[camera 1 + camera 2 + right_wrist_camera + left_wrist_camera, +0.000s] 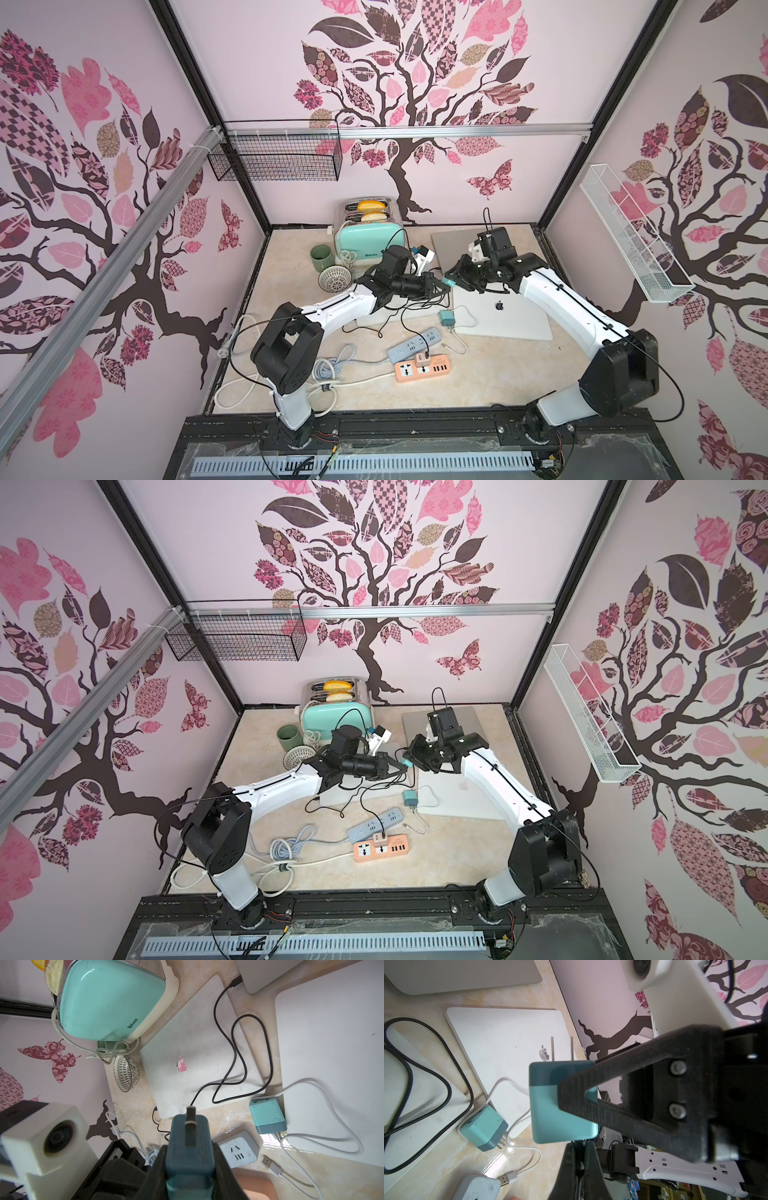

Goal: Unplug the laptop charger
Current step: Remove the charging cable from the plug, then place the charging cable at the center of the board, then place the plug at the center of the board, then remove the charging cable from the laptop, then remove the charging cable from the plug.

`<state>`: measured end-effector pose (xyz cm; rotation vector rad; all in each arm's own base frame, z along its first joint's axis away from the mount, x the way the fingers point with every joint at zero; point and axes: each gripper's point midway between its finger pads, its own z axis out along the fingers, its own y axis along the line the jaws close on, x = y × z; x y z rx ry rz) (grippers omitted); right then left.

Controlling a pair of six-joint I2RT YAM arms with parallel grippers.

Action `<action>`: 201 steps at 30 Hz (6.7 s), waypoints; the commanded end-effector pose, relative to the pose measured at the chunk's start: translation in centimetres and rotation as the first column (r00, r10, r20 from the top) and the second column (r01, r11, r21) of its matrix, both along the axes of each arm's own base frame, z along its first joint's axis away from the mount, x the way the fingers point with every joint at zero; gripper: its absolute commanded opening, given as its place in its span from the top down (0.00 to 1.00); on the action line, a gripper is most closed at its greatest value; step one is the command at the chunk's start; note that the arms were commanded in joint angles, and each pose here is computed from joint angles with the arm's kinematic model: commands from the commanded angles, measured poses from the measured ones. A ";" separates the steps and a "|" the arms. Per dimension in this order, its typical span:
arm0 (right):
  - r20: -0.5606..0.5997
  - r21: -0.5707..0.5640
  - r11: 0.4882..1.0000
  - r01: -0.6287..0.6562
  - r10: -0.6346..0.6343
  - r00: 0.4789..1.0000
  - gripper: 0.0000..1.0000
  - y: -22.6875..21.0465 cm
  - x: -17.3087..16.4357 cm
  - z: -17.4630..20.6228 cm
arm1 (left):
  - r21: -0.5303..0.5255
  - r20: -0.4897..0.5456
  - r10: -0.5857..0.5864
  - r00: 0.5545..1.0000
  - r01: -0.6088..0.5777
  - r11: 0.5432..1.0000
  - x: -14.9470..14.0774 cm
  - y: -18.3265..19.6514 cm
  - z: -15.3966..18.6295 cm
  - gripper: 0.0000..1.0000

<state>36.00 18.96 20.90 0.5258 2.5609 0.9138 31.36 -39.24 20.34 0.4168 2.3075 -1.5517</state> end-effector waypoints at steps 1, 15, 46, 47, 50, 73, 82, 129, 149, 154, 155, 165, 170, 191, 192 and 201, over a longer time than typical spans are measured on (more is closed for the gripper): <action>0.188 -0.062 0.902 0.427 -0.410 0.892 1.00 -10.3 6.3 2.2 | 0.061 -0.142 -0.154 0.978 0.164 0.985 -5.7 1.2 -2.2 1.00; 0.173 -0.017 0.889 0.457 -0.447 0.877 1.00 -11.4 7.1 2.5 | 0.201 -0.092 -0.158 0.983 0.174 0.964 -5.8 0.6 -4.5 1.00; -0.377 -0.059 0.961 -0.270 0.229 0.897 1.00 3.0 -4.9 -12.8 | 0.462 -0.267 0.016 0.964 0.113 0.880 -5.3 9.7 -15.4 1.00; -0.384 -0.062 0.959 -0.278 0.234 0.893 1.00 2.9 -5.3 -13.0 | 0.461 -0.267 0.017 0.964 0.112 0.880 -5.3 9.7 -15.4 1.00; -0.399 -0.069 0.953 -0.294 0.244 0.884 1.00 2.5 -6.0 -13.6 | 0.462 -0.264 0.015 0.964 0.113 0.880 -5.1 9.6 -15.4 1.00; -0.365 -0.154 0.903 -0.400 0.324 0.873 0.63 2.6 -4.0 -13.5 | 0.473 -0.243 0.008 0.970 0.111 0.874 -4.4 9.4 -12.9 0.53; -0.330 -0.191 0.885 -0.424 0.349 0.877 0.47 3.0 -3.3 -11.5 | 0.454 -0.228 0.043 0.973 0.067 0.888 -3.9 10.1 -10.7 0.42; -0.136 -0.231 0.678 -0.698 0.688 0.713 0.08 21.1 -2.9 -12.5 | 0.840 -0.142 0.537 0.832 -0.186 0.510 -0.2 30.4 -20.5 0.61; -0.241 -0.224 0.673 -0.704 0.662 0.710 0.07 19.7 -3.6 -16.5 | 0.877 -0.121 0.534 0.837 -0.162 0.452 -2.0 31.4 -20.2 1.00; -0.277 -0.242 0.670 -0.701 0.645 0.712 0.07 18.9 -3.7 -17.4 | 0.880 -0.101 0.541 0.835 -0.179 0.441 -2.2 31.9 -19.3 1.00; -0.288 -0.254 0.668 -0.699 0.638 0.714 0.07 18.6 -3.7 -17.6 | 0.878 -0.096 0.551 0.829 -0.190 0.439 -2.2 32.2 -19.2 1.00; -0.305 -0.290 0.654 -0.699 0.629 0.715 0.07 17.7 -3.7 -17.6 | 0.861 -0.088 0.573 0.815 -0.228 0.456 -2.3 33.0 -18.1 1.00; -0.175 -0.338 0.641 -0.689 0.677 0.715 0.07 18.9 -2.0 -12.4 | 0.817 -0.116 0.548 0.829 -0.234 0.526 -2.2 31.8 -16.1 0.90; 0.013 -0.440 0.594 -0.674 0.754 0.657 0.02 6.9 -13.4 3.3 | 0.349 -0.067 0.090 0.994 -0.061 0.935 -10.9 17.8 -3.5 0.14; 0.014 -0.418 0.598 -0.685 0.757 0.653 0.02 6.6 -14.4 3.3 | 0.340 -0.087 0.062 0.994 -0.029 0.940 -11.7 17.3 -3.8 0.15; -0.096 -0.392 0.579 -0.714 0.747 0.658 0.01 3.1 -18.3 -2.3 | 0.367 -0.140 -0.015 0.990 0.066 0.928 -14.6 14.8 -7.3 0.18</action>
